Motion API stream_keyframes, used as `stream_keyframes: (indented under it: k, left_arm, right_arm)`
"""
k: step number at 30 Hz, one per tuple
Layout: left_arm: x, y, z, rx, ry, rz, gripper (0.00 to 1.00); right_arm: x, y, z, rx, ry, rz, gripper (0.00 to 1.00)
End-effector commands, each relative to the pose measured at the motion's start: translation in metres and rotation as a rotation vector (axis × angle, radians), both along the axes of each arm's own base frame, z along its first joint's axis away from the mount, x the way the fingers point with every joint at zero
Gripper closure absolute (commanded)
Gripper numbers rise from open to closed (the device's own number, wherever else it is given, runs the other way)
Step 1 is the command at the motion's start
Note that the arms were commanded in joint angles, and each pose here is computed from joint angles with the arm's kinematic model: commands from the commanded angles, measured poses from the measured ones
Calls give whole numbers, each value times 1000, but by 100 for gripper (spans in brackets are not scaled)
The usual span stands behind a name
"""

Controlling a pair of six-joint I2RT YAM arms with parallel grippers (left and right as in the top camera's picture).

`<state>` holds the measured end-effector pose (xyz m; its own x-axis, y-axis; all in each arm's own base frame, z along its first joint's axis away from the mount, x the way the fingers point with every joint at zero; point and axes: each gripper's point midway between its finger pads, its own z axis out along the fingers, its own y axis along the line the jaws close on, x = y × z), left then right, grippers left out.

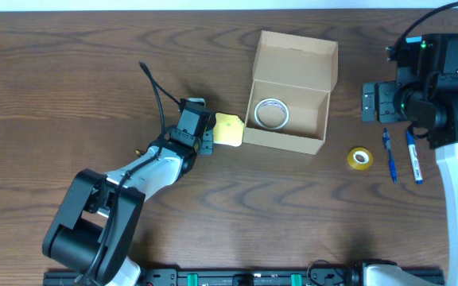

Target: Pack container

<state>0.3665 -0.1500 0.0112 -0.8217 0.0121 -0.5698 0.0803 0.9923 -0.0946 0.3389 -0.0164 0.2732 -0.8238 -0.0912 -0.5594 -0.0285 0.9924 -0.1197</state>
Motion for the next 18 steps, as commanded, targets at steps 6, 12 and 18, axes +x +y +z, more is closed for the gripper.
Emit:
stream_keyframes:
  k: [6, 12, 18]
  left_arm:
    - [6, -12, 6, -25, -6, -50, 35]
    - [18, -17, 22, -10, -19, -77, 43]
    - [25, -22, 32, -13, -39, -93, 54]
  right_arm:
    - [2, 3, 5, -5, -11, 16, 1]
    - [2, 3, 5, -5, -10, 16, 1]
    - [3, 4, 5, -4, -13, 16, 1]
